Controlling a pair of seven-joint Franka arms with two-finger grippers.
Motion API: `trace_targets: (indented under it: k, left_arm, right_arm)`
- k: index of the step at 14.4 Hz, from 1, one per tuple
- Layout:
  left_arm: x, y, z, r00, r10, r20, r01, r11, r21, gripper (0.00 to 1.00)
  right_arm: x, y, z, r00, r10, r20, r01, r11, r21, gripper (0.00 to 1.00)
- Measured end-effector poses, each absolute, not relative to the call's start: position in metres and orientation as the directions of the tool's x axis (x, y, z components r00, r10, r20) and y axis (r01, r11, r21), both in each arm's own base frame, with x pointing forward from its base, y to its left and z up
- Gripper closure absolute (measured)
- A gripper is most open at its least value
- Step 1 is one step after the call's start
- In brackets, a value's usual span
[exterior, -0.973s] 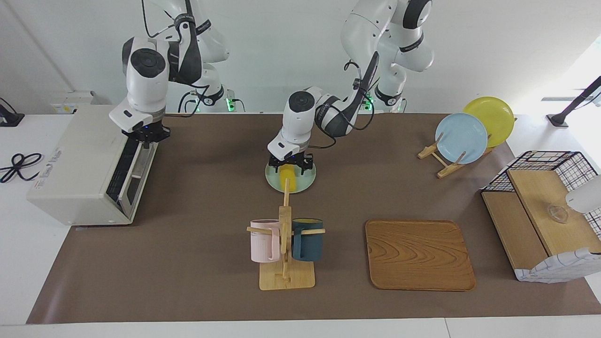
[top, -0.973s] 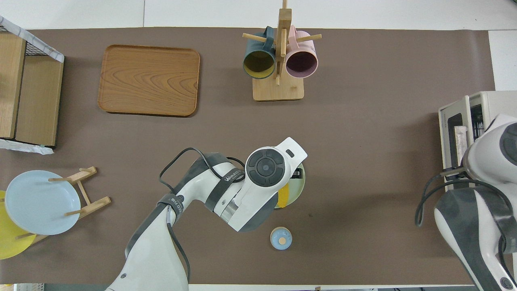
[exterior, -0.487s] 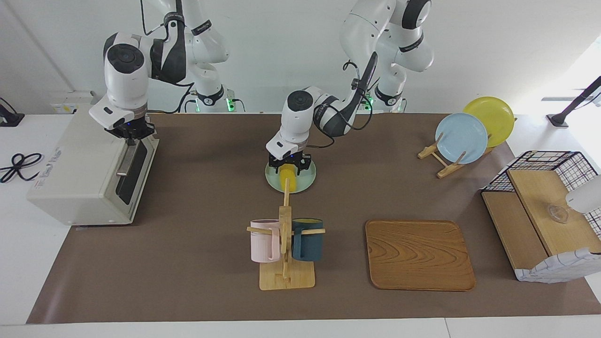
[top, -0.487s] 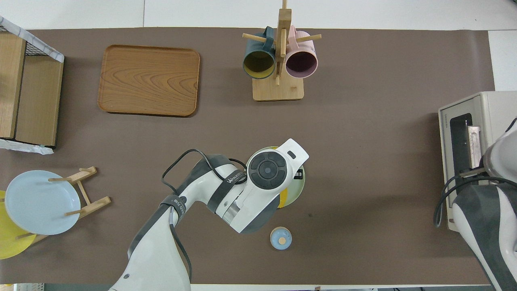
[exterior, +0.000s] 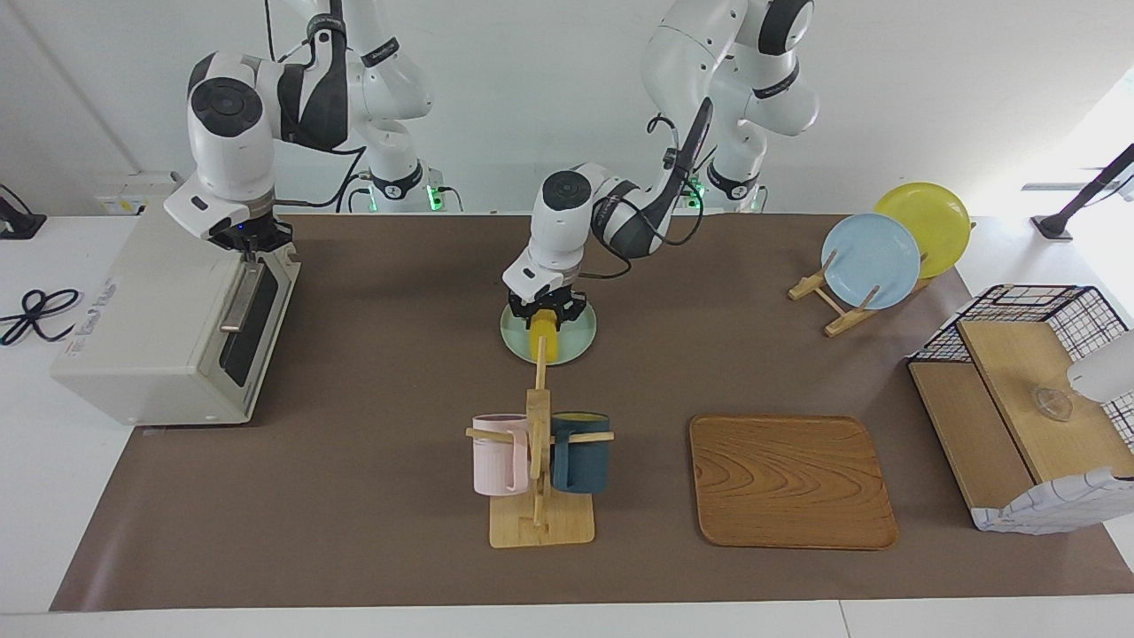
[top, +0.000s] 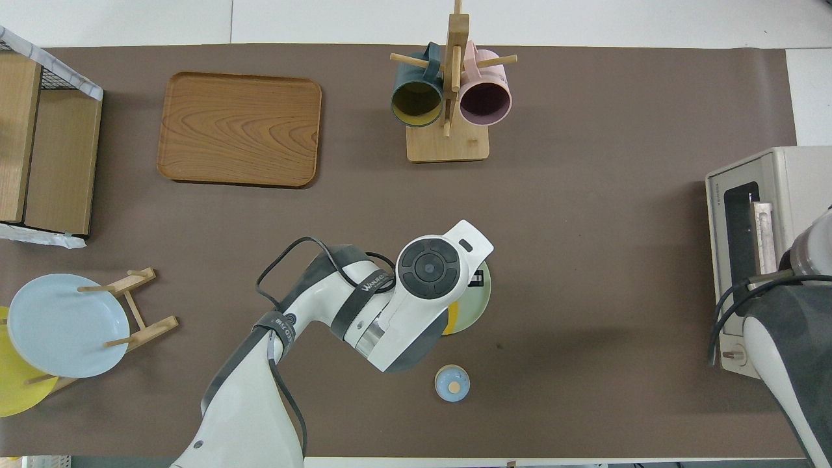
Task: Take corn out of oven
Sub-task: 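Carry the corn with the left gripper onto the wooden tray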
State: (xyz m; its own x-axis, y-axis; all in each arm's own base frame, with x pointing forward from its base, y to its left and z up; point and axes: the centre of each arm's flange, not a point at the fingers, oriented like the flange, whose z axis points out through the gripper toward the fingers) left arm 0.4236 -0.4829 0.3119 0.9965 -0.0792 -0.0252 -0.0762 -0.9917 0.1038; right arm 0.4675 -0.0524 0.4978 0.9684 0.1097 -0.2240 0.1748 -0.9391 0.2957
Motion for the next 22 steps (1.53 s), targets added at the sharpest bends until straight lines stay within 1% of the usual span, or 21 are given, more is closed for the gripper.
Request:
trace_targets:
  k: [2, 6, 7, 9, 12, 15, 17, 20, 21, 22]
  left_arm:
    - [0.44, -0.464, 0.331, 0.998, -0.044, -0.042, -0.04, -0.996, 0.08, 0.44]
    - [0.481, -0.388, 0.412, 0.997, 0.05, -0.058, 0.053, -0.997, 0.064, 0.44]
    - [0.492, -0.367, 0.424, 0.997, 0.064, -0.051, 0.067, -0.996, 0.059, 0.44]
    - [0.521, -0.325, 0.434, 0.996, 0.077, -0.035, 0.079, -0.995, 0.059, 0.44]
    - [0.569, -0.258, 0.438, 0.998, 0.062, -0.011, 0.063, -0.996, 0.069, 0.44]
    - [0.608, -0.206, 0.426, 0.999, 0.036, -0.003, 0.036, -0.997, 0.067, 0.44]
    - [0.636, -0.196, 0.408, 1.0, 0.019, -0.002, 0.019, -0.998, 0.065, 0.44]
    - [0.685, -0.196, 0.373, 1.0, 0.017, 0.015, 0.016, -0.998, 0.066, 0.44]
    - [0.698, -0.192, 0.362, 1.0, 0.013, 0.02, 0.011, -0.998, 0.068, 0.44]
    - [0.707, -0.187, 0.354, 1.0, 0.002, 0.026, 0.0, -0.997, 0.072, 0.44]
  right_arm:
    - [0.471, -0.037, 0.514, 0.971, 0.118, -0.207, 0.169, -0.953, 0.25, 0.99]
    - [0.476, -0.013, 0.523, 0.981, 0.124, -0.148, 0.141, -0.983, 0.114, 0.99]
    - [0.478, -0.008, 0.523, 0.982, 0.129, -0.136, 0.143, -0.985, 0.096, 0.99]
    - [0.48, 0.009, 0.523, 0.982, 0.137, -0.131, 0.149, -0.985, 0.082, 0.99]
    - [0.484, 0.023, 0.529, 0.984, 0.129, -0.124, 0.136, -0.989, 0.052, 0.99]
    - [0.492, 0.023, 0.543, 0.981, 0.122, -0.153, 0.13, -0.99, 0.045, 0.99]
    - [0.5, 0.02, 0.538, 0.978, 0.115, -0.172, 0.124, -0.991, 0.044, 0.99]
    - [0.515, 0.015, 0.507, 0.967, 0.104, -0.234, 0.116, -0.992, 0.039, 0.99]
    - [0.521, 0.014, 0.499, 0.963, 0.1, -0.249, 0.113, -0.993, 0.038, 0.93]
    - [0.525, 0.011, 0.493, 0.962, 0.095, -0.257, 0.109, -0.993, 0.038, 0.93]
